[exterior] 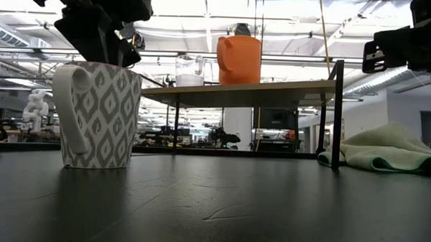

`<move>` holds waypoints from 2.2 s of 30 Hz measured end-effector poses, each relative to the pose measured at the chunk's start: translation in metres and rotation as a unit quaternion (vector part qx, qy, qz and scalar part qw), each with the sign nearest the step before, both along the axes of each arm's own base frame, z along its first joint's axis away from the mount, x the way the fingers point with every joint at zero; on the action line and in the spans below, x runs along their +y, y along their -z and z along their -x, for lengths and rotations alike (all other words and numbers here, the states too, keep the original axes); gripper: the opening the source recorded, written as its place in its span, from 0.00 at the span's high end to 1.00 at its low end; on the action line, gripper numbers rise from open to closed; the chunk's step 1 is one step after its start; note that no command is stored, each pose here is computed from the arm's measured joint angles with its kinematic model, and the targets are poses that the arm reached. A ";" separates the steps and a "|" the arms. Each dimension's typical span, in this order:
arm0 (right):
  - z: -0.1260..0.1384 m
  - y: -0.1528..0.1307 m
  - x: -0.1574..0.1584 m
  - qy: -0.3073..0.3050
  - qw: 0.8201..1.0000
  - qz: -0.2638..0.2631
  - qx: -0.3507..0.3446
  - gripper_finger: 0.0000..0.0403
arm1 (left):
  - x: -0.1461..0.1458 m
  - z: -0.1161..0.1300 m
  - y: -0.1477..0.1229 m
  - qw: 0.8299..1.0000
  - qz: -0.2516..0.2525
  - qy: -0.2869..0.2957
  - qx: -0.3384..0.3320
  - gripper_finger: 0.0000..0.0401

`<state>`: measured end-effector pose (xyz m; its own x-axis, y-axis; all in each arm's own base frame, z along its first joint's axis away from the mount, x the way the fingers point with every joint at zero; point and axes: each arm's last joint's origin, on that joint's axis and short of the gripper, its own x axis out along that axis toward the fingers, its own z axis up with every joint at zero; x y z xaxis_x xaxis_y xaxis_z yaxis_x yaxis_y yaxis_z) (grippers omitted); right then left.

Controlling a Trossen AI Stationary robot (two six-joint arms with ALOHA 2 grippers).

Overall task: Stack small to large cups/mugs on shelf
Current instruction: Put the gray patterned mug on the shelf

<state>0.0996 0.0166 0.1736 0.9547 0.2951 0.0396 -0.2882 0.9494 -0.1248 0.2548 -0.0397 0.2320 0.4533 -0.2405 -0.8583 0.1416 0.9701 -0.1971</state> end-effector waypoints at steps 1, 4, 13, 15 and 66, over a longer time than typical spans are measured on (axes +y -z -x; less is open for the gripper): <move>0.000 0.000 0.000 0.000 1.000 0.000 0.000 1.00 | 0.000 0.000 0.000 1.000 0.000 0.000 -0.001 0.70; 0.000 0.000 0.000 0.000 1.000 0.000 0.000 1.00 | 0.000 0.000 0.000 1.000 -0.003 0.003 -0.003 0.70; 0.000 0.000 0.000 0.000 1.000 0.000 0.001 1.00 | 0.000 -0.003 -0.005 1.000 -0.004 0.012 -0.017 0.70; 0.000 0.000 0.000 0.000 1.000 0.000 0.000 1.00 | 0.000 -0.004 -0.008 1.000 -0.004 0.013 -0.023 0.70; 0.000 0.002 0.000 0.000 1.000 0.001 0.011 1.00 | 0.001 -0.009 0.004 0.998 -0.058 0.031 0.020 0.70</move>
<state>0.0996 0.0166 0.1714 0.9552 0.2956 0.0176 -0.2915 0.9491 -0.1192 0.2639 -0.0383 0.2284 0.4051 -0.1647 -0.8993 0.1969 0.9763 -0.0901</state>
